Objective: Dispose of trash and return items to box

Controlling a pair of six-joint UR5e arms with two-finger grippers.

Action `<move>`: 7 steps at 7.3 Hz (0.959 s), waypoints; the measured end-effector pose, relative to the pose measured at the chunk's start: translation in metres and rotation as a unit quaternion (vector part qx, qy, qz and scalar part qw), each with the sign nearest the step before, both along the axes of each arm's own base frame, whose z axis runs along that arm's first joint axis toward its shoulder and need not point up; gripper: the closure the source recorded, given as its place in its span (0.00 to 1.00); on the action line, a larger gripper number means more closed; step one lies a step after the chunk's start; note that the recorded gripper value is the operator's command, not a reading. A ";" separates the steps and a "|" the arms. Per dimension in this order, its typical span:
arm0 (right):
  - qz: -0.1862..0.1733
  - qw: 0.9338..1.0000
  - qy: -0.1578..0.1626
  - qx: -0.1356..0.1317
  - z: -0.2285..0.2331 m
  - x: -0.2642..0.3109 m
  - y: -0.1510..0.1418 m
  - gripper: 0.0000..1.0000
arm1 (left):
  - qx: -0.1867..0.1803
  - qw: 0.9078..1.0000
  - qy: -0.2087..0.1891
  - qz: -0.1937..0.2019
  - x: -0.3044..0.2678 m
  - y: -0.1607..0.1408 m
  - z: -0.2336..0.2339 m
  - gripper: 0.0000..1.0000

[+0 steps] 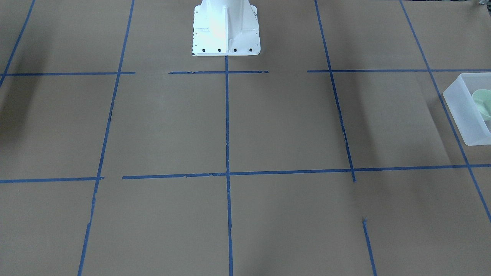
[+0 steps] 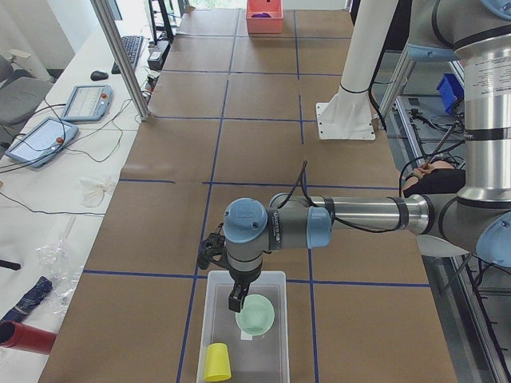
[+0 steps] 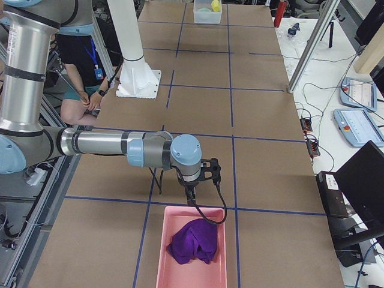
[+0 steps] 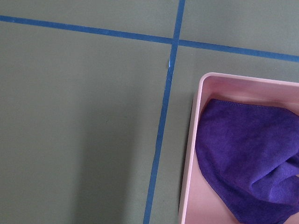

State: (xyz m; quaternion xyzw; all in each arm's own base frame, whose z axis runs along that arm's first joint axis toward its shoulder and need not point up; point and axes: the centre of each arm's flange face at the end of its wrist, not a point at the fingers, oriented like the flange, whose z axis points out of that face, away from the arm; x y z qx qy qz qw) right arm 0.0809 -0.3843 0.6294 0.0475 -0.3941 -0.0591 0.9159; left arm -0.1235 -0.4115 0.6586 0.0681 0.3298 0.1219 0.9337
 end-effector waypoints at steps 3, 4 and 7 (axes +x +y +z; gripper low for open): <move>-0.001 1.000 -0.001 -0.001 0.001 -0.001 0.000 0.00 | 0.003 1.000 -0.001 -0.001 -0.001 0.000 -0.002 0.00; -0.001 1.000 -0.001 -0.002 0.002 -0.001 0.000 0.00 | 0.003 1.000 -0.001 -0.001 -0.001 0.000 -0.002 0.00; -0.001 1.000 -0.002 -0.001 0.001 -0.002 0.000 0.00 | 0.000 1.000 0.000 -0.002 -0.001 0.003 0.000 0.00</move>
